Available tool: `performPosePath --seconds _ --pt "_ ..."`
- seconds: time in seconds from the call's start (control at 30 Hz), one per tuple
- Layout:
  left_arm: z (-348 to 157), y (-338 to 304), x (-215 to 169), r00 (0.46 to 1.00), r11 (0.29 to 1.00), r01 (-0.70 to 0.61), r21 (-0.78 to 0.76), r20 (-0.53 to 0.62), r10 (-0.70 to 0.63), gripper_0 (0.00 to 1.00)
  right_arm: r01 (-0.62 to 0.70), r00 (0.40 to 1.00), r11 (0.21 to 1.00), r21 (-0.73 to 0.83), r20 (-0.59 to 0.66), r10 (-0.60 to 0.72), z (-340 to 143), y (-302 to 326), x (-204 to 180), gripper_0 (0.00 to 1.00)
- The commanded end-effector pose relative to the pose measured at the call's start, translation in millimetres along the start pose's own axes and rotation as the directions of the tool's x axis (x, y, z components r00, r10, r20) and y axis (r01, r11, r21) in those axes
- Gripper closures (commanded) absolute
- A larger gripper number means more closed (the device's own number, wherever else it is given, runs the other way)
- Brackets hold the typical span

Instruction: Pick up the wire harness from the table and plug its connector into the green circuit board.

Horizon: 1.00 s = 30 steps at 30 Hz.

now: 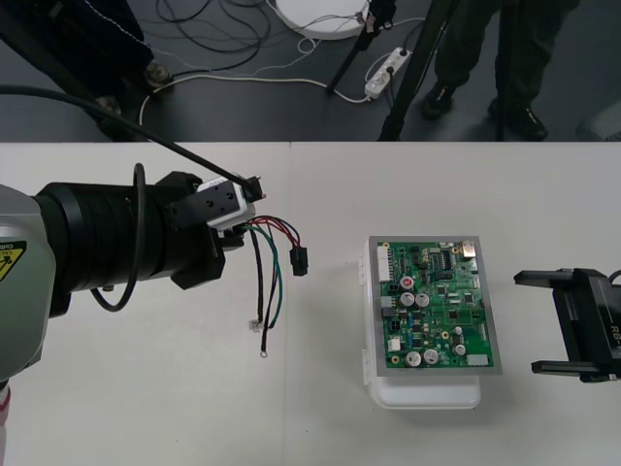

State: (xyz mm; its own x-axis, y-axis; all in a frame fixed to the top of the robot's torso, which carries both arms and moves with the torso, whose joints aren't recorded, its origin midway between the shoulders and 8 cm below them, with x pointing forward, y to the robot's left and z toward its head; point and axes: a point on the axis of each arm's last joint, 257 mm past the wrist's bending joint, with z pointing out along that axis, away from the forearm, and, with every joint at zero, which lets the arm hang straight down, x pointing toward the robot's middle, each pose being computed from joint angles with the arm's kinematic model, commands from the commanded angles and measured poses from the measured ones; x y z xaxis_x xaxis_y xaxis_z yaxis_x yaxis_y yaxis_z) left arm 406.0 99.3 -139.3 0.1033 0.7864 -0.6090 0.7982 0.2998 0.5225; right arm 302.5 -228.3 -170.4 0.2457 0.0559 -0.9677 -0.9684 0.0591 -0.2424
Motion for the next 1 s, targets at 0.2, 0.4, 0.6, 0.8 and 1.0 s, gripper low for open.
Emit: performPosePath --seconds 0.2,0.4,0.6,0.8,1.0 --pt "5 8 -31 1.000 0.997 0.015 -0.074 0.006 -0.014 1.00 0.015 1.000 1.000 0.016 0.005 -0.015 -12 -15 -26 0.00" --pt "12 13 -38 1.000 0.993 0.028 -0.111 0.001 -0.028 1.00 -0.067 0.997 0.997 0.027 0.040 0.066 -10 -15 -36 0.00" --pt "14 14 -48 0.992 0.985 0.127 -0.121 0.027 -0.125 1.00 -0.154 0.984 0.988 0.011 0.097 0.152 -1 -8 -54 0.00" --pt "20 8 -55 0.974 0.968 0.226 -0.109 0.038 -0.223 1.00 -0.174 0.979 0.984 0.038 0.118 0.168 11 -14 -58 0.00" --pt "24 2 -58 0.943 0.937 0.334 -0.103 0.044 -0.331 1.00 -0.197 0.973 0.978 0.070 0.133 0.187 33 -22 -65 0.00"
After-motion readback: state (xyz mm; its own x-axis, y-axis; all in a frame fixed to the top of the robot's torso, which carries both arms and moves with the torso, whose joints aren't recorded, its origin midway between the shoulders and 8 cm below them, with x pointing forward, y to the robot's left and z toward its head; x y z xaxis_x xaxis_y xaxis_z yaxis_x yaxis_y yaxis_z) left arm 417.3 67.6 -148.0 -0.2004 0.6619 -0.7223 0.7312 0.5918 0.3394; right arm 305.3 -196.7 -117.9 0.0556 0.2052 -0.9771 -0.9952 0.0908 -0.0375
